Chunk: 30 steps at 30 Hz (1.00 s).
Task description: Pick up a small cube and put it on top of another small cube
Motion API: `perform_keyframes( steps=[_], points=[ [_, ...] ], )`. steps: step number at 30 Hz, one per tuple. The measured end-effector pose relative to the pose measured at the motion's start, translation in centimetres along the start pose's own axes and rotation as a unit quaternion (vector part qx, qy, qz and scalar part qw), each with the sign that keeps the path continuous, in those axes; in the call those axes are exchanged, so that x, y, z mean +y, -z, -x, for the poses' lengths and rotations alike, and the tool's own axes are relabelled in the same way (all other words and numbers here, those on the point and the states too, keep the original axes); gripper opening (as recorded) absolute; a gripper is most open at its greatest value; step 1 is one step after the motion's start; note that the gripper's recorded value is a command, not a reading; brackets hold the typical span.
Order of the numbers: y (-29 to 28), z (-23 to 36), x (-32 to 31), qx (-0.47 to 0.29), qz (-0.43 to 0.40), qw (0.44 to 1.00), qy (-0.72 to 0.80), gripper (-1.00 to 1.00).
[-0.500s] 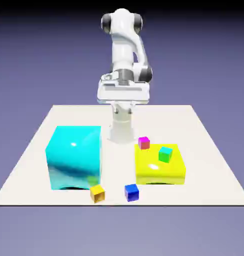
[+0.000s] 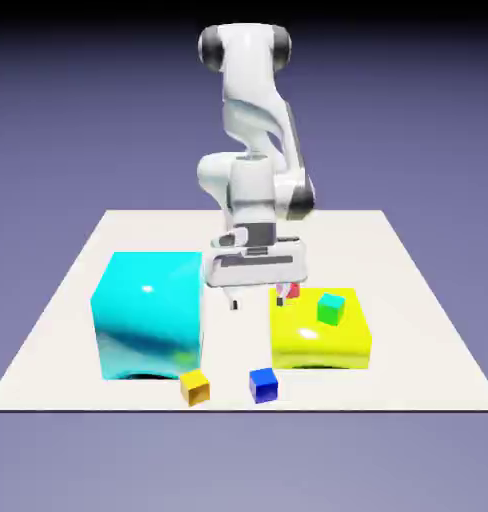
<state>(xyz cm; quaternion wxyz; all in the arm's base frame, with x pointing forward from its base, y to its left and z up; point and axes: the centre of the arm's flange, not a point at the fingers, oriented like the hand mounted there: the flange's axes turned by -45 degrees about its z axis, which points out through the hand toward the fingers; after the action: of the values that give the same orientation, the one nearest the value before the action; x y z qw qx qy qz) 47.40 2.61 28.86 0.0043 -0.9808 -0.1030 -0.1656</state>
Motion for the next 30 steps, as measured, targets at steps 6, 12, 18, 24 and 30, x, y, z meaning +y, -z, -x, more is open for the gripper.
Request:
perform_keyframes(
  steps=[6, 12, 18, 24, 30],
  points=[
    [-7.8, 1.4, -0.8, -0.084, -0.018, 0.996, 0.027, 0.0],
    [-12.8, 2.5, -1.1, -0.1, -0.02, 0.994, 0.033, 0.0],
    [-15.0, 3.1, -1.2, -0.1, -0.021, 0.994, 0.033, -1.0],
    [-8.1, 1.6, -2.3, -0.101, -0.027, 0.992, 0.072, -1.0],
    [-1.5, 1.8, -9.2, -0.098, -0.064, 0.954, 0.275, -1.0]
  ],
)
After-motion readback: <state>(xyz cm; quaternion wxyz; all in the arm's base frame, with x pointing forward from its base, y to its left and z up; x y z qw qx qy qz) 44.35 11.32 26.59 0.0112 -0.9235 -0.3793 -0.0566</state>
